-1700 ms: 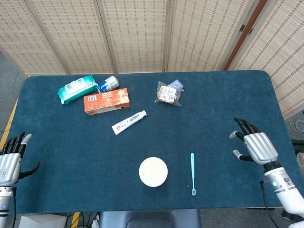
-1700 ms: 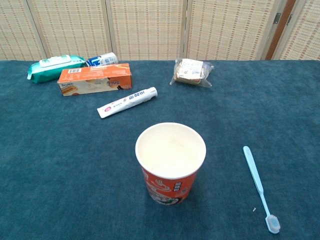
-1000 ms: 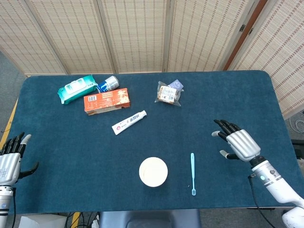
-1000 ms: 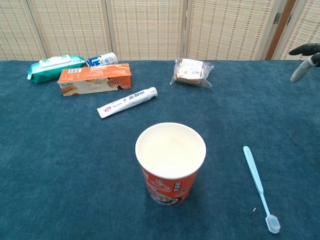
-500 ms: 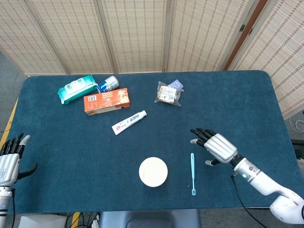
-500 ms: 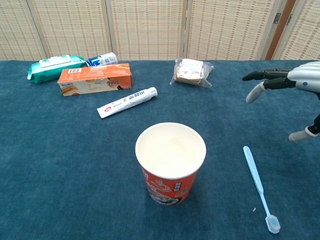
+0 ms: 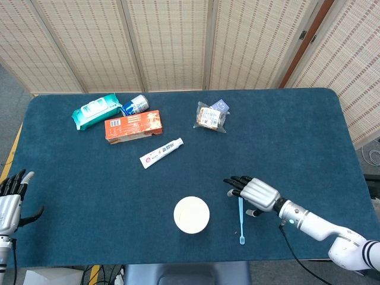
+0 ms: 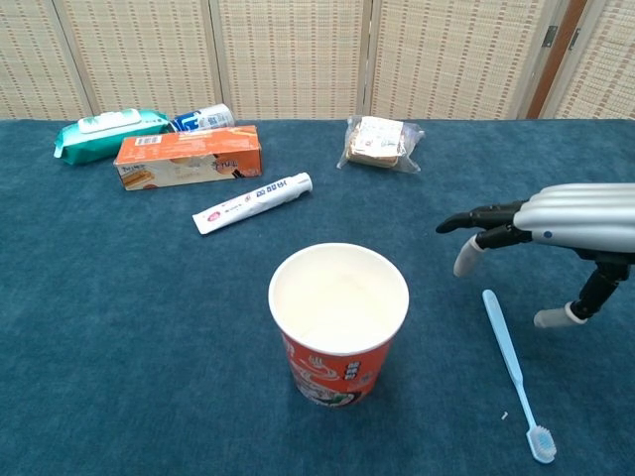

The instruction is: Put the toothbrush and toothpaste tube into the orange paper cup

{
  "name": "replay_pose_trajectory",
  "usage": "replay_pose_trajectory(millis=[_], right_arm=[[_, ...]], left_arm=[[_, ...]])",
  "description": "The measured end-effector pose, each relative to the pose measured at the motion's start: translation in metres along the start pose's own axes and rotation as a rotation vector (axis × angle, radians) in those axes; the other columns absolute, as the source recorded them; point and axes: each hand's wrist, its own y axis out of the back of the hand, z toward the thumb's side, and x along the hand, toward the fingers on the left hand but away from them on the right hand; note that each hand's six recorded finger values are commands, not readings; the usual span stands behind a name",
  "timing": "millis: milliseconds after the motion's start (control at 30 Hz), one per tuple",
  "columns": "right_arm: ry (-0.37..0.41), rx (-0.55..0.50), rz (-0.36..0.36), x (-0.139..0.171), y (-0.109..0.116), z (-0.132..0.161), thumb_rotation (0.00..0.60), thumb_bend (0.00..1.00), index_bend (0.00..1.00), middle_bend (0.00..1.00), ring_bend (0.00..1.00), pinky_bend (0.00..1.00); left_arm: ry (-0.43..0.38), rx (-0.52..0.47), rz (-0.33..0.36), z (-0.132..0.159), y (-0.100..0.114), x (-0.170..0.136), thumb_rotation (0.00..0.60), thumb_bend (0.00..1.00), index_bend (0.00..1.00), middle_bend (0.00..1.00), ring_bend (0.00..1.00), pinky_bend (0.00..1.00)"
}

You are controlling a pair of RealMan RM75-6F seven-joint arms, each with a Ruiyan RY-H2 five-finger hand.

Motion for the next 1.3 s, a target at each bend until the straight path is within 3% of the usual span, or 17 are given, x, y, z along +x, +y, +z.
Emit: replay_pose_trajectory(millis=[400,1300], right_arm=[[0.027,0.122,0.015,-0.001,-0.015,0.004,0.600,0.20,0.33,0.00,0.00,0.20],[0.060,0.170,-0.005,-0.006,-0.035,0.010,0.600,0.20,0.40,0.00,0.00,0.20]], left_arm=[[0.003,-0.001,-0.004,-0.001,-0.003,-0.002,0.600,0.27,0.05,0.01,0.00,0.00],[0.016,-0.004,-0.010,-0.004,-0.006,-0.004,0.600,0.27,0.05,0.01,0.00,0.00]])
